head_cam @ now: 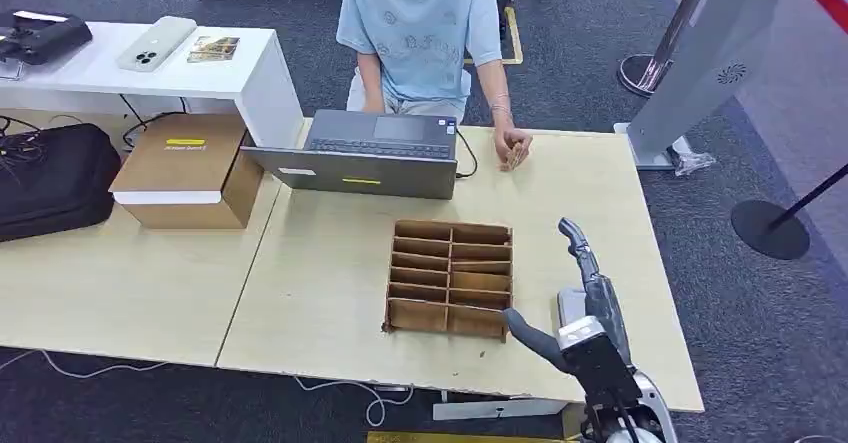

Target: Pass the card to the sensor for recognition and then transmit it.

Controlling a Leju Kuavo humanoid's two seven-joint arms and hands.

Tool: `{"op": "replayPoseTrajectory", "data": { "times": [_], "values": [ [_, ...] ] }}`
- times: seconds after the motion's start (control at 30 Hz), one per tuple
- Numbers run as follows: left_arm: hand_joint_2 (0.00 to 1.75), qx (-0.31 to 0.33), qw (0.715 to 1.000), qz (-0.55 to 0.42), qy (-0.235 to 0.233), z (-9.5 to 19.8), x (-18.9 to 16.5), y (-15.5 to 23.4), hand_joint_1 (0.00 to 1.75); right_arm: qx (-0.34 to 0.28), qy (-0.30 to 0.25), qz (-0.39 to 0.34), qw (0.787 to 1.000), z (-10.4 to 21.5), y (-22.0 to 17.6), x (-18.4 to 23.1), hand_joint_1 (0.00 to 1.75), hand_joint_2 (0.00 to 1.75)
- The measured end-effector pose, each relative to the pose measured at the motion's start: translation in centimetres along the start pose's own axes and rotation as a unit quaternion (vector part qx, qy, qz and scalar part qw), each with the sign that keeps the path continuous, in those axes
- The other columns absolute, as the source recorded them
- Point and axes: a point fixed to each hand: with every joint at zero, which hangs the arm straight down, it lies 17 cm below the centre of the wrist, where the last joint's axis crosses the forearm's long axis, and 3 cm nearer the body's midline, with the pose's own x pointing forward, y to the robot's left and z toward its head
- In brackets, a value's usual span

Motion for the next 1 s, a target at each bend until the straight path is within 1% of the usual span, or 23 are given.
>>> {"op": "replayPoseTrajectory", "data": {
  "times": [0.23, 0.33, 0.5, 0.63, 0.7, 0.87, 1.0],
  "values": [
    [0.00, 0.000, 1.000, 0.000, 0.000, 0.0, 0.0, 0.0, 0.00, -0.009, -0.007, 0.007, 1.000, 0.0, -0.3, 0.2, 0.00, 1.75],
    [0.00, 0.000, 1.000, 0.000, 0.000, 0.0, 0.0, 0.0, 0.00, -0.020, -0.018, 0.035, 0.999, -0.4, -0.9, 0.5, 0.00, 1.75],
    [0.00, 0.000, 1.000, -0.001, -0.004, 0.0, 0.1, 0.0, 0.00, -0.032, -0.043, 0.101, 0.993, -2.1, -1.6, 1.7, 0.00, 1.75],
    [0.00, 0.000, 1.000, -0.004, -0.013, 0.0, 0.4, 0.0, 0.00, -0.054, -0.076, 0.165, 0.982, -4.3, -3.0, 3.3, 0.00, 1.75],
    [0.00, 0.001, 1.000, -0.008, -0.018, 0.0, 0.6, 0.0, 0.00, -0.058, -0.090, 0.184, 0.977, -5.6, -3.5, 4.0, 0.00, 1.75],
    [0.00, -0.002, 0.999, -0.023, -0.024, 0.0, 0.8, -0.1, 0.00, -0.049, -0.107, 0.203, 0.972, -9.5, -3.9, 5.3, 0.00, 1.75],
    [0.00, -0.001, 0.999, -0.032, -0.027, 0.0, 1.0, 0.0, 0.00, -0.037, -0.115, 0.217, 0.969, -13.9, -4.5, 6.4, 0.00, 1.75]
  ]
}}
